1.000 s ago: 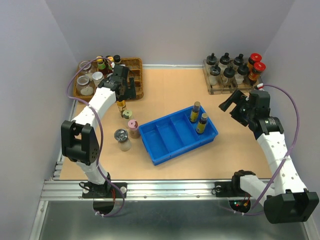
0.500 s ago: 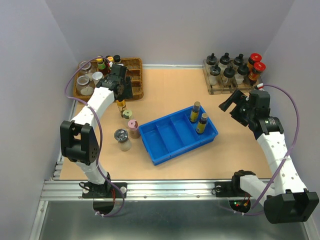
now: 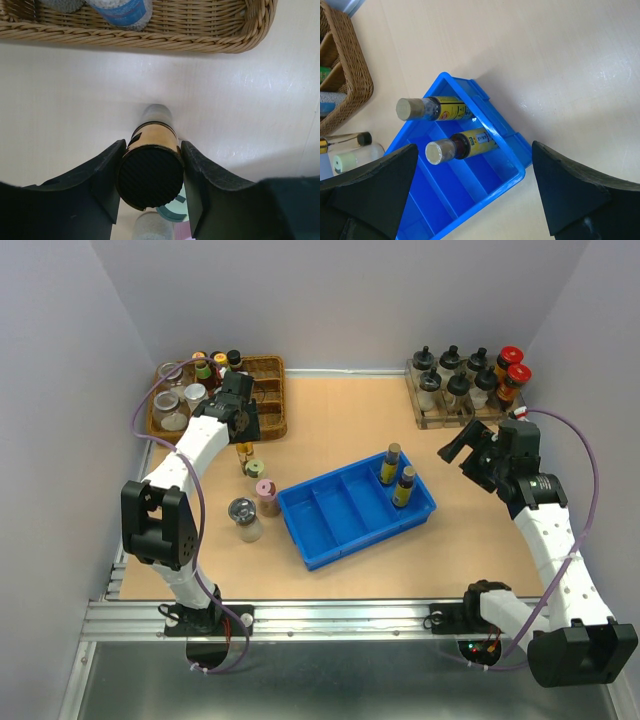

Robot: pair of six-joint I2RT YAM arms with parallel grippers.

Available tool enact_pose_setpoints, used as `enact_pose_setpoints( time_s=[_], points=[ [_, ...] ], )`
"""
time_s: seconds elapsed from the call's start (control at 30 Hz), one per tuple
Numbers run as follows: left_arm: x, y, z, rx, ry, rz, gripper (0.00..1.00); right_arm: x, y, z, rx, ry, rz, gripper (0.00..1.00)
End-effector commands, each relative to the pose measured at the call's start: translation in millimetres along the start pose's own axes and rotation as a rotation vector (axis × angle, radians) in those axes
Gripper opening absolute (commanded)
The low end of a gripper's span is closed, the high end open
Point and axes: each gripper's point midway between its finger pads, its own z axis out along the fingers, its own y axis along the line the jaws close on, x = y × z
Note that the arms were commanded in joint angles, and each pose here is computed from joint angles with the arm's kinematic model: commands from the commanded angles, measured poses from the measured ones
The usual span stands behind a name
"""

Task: Organize the condiment bottles

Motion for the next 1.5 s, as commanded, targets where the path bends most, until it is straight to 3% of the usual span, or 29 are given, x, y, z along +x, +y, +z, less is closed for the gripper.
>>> enact_pose_setpoints(
  time_s=[0.0, 0.03, 0.07, 0.23, 0.33, 0.5, 0.6, 0.77, 0.97, 1.3, 1.47],
  points=[
    [-2.5, 4.3, -1.9, -0.017, -0.008, 0.003, 0.24, -21.7, 17.0, -10.8, -0.038, -0.062, -0.009, 1.00],
    [-3.9, 5.8, -3.1, -0.022, -0.010, 0.003, 0.08, -22.2, 17.1, -10.8, -0.038, -0.064, -0.007, 1.00],
    [-10.2, 6.4, -5.9, -0.027, -0.025, 0.001, 0.00, -22.3, 16.7, -11.2, -0.037, -0.065, -0.006, 1.00],
    [-36.9, -4.6, -31.4, 0.043, -0.082, -0.009, 0.00, -22.8, 15.8, -10.7, -0.031, -0.067, -0.003, 1.00],
    [-60.0, -26.8, -57.3, 0.171, -0.150, 0.005, 0.00, -23.0, 15.4, -10.2, -0.028, -0.068, 0.000, 1.00],
    [-76.7, -70.1, -84.9, 0.316, -0.214, 0.127, 0.00, -25.4, 15.9, -9.7, -0.024, -0.073, 0.002, 1.00],
    [-68.0, -112.8, -103.0, 0.429, -0.224, 0.262, 0.00, -27.6, 16.4, -10.9, -0.023, -0.081, 0.002, 1.00],
    [-66.5, -166.0, -141.8, 0.559, -0.284, 0.367, 0.00, -26.8, 15.7, -11.9, -0.023, -0.083, 0.008, 1.00],
    [-44.1, -218.7, -176.2, 0.704, -0.276, 0.526, 0.00, -27.8, 16.0, -13.5, -0.024, -0.089, 0.011, 1.00],
    [15.5, -270.0, -175.4, 0.776, -0.160, 0.698, 0.00, -28.0, 14.4, -14.1, -0.018, -0.096, 0.016, 1.00],
    [25.4, -278.6, -166.0, 0.755, -0.140, 0.721, 0.00, -28.4, 13.9, -15.6, -0.017, -0.102, 0.016, 1.00]
  ],
)
